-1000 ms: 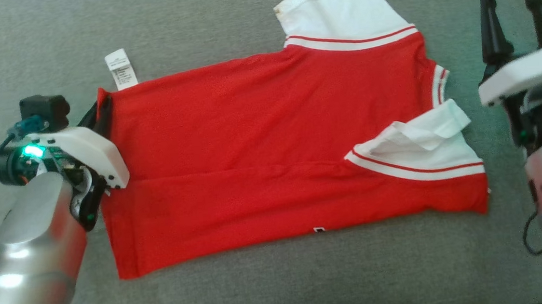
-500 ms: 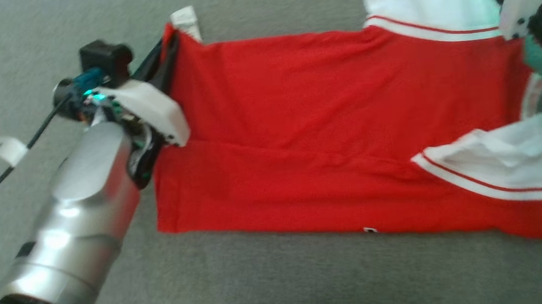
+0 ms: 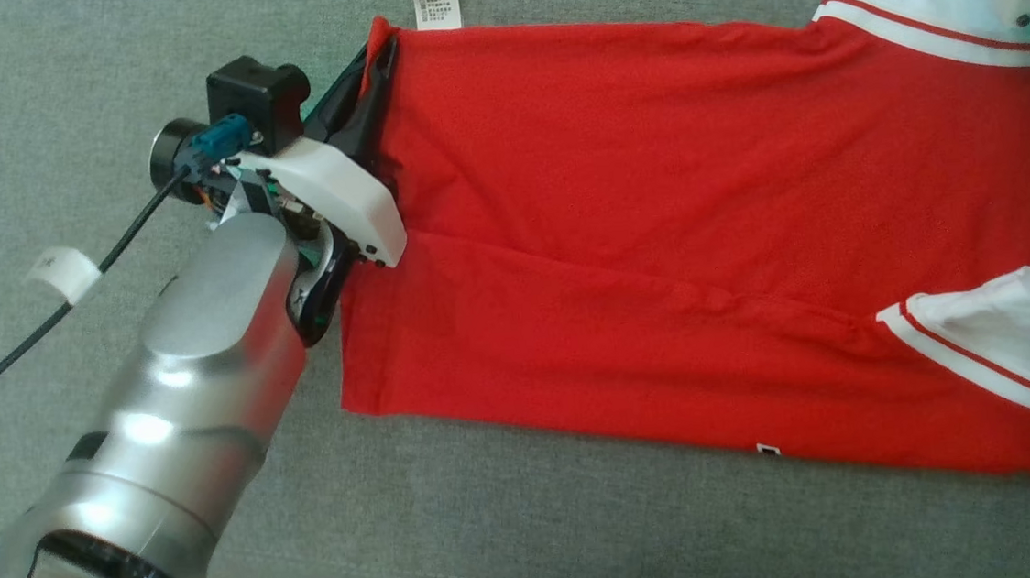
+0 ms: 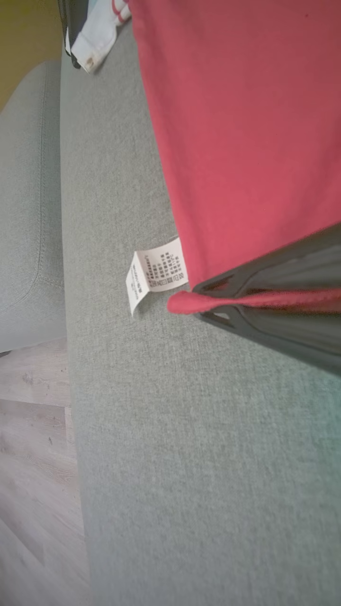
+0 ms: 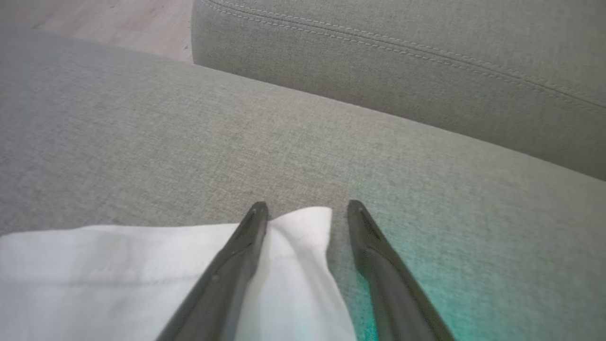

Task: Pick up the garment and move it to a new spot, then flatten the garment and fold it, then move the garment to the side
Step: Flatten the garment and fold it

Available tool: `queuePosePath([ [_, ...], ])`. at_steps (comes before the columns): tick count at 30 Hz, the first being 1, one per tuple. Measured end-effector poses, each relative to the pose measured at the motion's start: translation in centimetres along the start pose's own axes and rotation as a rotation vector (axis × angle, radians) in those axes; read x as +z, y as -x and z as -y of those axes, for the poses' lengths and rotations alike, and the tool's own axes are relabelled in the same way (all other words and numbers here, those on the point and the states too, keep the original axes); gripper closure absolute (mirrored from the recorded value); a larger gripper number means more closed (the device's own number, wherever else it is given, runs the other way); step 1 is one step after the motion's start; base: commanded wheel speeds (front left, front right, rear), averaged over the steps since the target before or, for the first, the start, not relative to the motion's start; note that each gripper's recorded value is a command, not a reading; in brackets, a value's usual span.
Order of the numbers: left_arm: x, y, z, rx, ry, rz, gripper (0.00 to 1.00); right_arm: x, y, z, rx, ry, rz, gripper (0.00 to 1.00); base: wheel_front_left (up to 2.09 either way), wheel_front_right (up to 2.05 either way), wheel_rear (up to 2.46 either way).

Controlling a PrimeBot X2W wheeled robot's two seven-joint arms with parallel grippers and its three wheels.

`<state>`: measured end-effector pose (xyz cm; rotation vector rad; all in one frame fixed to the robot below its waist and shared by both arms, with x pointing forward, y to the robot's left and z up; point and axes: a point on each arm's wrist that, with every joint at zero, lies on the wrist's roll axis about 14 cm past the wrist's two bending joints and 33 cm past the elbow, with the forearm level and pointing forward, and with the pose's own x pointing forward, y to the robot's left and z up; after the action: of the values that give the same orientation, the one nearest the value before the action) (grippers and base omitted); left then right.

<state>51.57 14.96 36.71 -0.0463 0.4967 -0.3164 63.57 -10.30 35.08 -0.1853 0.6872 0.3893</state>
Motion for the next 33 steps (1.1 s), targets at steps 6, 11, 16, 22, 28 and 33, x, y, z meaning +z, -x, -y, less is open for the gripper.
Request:
queuePosePath([
  [6, 0.9, -0.2, -0.1, 0.005, 0.006, 0.040, 1.00, 0.4, 0.6, 1.0, -0.024, -0.013, 0.061, 1.00, 0.00, 0.00, 0.00],
  [11, 1.9, -0.4, -0.5, 0.030, -0.005, 0.083, 1.00, 2.7, 1.9, 2.9, -0.075, -0.040, 0.220, 1.00, 0.00, 0.00, 0.00],
  [16, 3.4, 0.2, -1.6, 0.081, -0.033, 0.126, 1.00, 5.4, 4.4, 3.6, -0.109, -0.077, 0.391, 1.00, 0.00, 0.00, 0.00],
  [22, 4.0, 1.4, -1.3, 0.097, -0.047, 0.173, 1.00, 7.2, 8.4, 3.6, -0.113, -0.137, 0.549, 1.00, 0.00, 0.00, 0.00],
  [28, 3.9, 3.3, 0.4, 0.086, -0.091, 0.218, 1.00, 4.6, 12.4, 1.6, -0.066, -0.222, 0.601, 1.00, 0.00, 0.00, 0.00],
  [33, 2.7, 5.4, 2.0, 0.085, -0.118, 0.231, 1.00, 1.0, 15.8, -0.6, -0.022, -0.316, 0.605, 1.00, 0.00, 0.00, 0.00],
])
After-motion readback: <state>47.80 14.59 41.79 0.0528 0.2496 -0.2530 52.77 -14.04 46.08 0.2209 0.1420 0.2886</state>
